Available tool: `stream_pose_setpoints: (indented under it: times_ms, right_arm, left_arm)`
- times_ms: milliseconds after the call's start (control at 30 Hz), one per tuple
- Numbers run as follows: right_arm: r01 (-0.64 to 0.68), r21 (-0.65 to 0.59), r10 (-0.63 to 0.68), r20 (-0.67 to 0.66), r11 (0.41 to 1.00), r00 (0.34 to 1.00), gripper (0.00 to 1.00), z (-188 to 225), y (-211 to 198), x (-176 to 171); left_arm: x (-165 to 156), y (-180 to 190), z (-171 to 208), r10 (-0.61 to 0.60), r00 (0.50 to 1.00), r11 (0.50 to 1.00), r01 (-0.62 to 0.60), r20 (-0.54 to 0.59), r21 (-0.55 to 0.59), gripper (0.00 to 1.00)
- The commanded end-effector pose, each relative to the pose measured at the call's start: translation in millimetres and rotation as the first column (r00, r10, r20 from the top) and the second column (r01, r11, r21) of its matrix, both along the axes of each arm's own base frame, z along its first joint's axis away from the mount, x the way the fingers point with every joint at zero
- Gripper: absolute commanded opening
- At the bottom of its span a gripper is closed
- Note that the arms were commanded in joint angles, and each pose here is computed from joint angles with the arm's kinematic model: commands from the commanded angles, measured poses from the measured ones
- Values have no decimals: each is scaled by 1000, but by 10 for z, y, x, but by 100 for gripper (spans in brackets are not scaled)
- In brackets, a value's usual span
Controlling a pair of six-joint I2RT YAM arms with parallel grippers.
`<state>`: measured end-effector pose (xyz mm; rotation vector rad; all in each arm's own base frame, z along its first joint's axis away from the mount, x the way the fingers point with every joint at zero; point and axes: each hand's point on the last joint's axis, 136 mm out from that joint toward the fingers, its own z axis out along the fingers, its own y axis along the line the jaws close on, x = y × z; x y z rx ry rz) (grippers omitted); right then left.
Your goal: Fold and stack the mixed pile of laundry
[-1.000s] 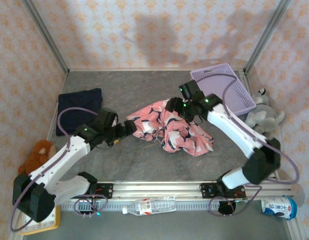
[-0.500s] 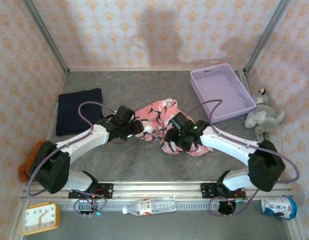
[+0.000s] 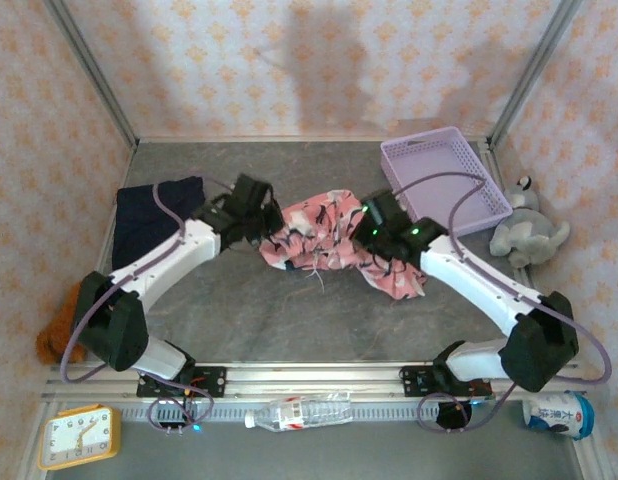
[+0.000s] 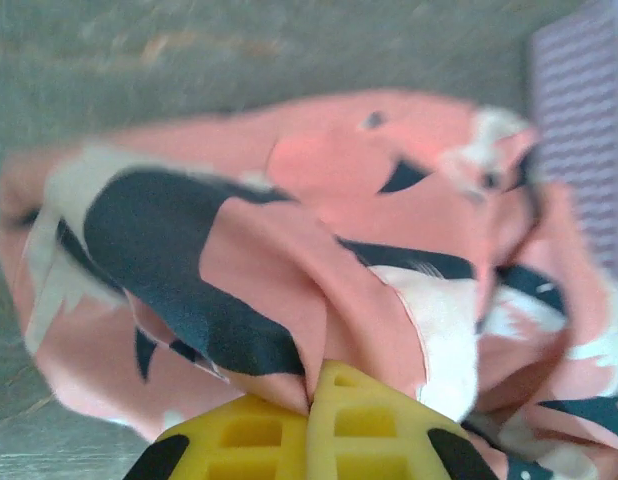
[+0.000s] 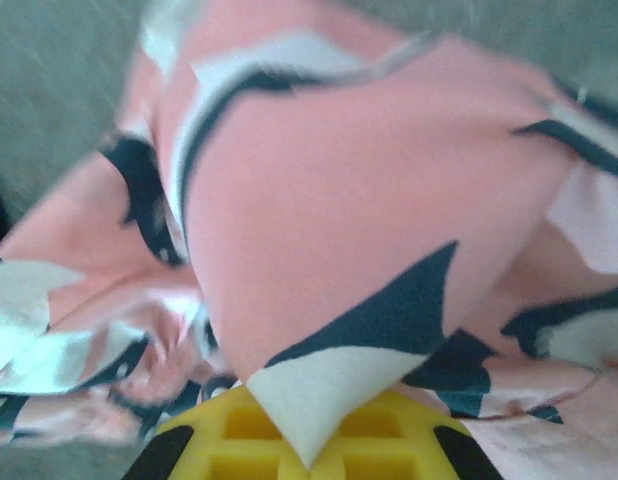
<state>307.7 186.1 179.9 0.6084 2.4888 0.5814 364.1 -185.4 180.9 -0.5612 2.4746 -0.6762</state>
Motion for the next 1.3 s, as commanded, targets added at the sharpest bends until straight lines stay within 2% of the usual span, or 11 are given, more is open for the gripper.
stream_pose_setpoints:
  times_ms: [0, 233, 367, 467, 633, 667, 700, 733, 767, 967, 1267]
  right_arm:
    - [-34, 51, 27, 142, 998, 990, 0, 634, -128, 292]
    - [-186, 59, 142, 437, 981, 888, 0, 2299, -176, 549]
    - [-194, 39, 146, 518, 980, 843, 0, 2625, -293, 420]
    - [-195, 50, 146, 489, 980, 860, 0, 2336, -331, 331]
    - [-138, 31, 130, 193, 990, 973, 10, 975, -473, 157]
    - [-104, 4, 103, 124, 995, 987, 32, 711, -558, 109]
    - [-53, -49, 55, 40, 997, 998, 53, 403, -698, 40]
    - [-20, -106, 18, -25, 994, 1000, 66, 170, -820, -39]
    - [-5, -146, -5, -68, 989, 998, 72, 29, -902, -107]
    - [43, -18, -45, -94, 999, 995, 83, -158, -786, -358]
    - [-53, 11, 54, -137, 999, 989, 68, -514, -237, -655]
  left_arm:
    - [174, 298, 707, -40, 997, 998, 44, 66, -55, 0]
    - [485, 723, 2192, -83, 951, 989, 115, 297, -94, 0]
    - [280, 771, 2527, -79, 919, 987, 126, 387, -97, 0]
    - [116, 781, 2162, -71, 938, 987, 116, 340, -114, 0]
    - [-294, 881, 695, -46, 997, 994, 52, 67, -92, 1]
    - [-396, 887, 400, -42, 999, 995, 42, 1, -96, 16]
    - [-512, 903, 121, -37, 997, 995, 31, -69, -91, 57]
    - [-621, 927, -107, -26, 991, 997, 15, -135, -80, 81]
    - [-719, 948, -287, -21, 983, 997, 8, -184, -70, 87]
    - [-1042, 980, -615, 14, 967, 997, -33, -253, -74, 90]
    - [-1068, 772, -832, 28, 969, 996, -47, -245, -75, 81]
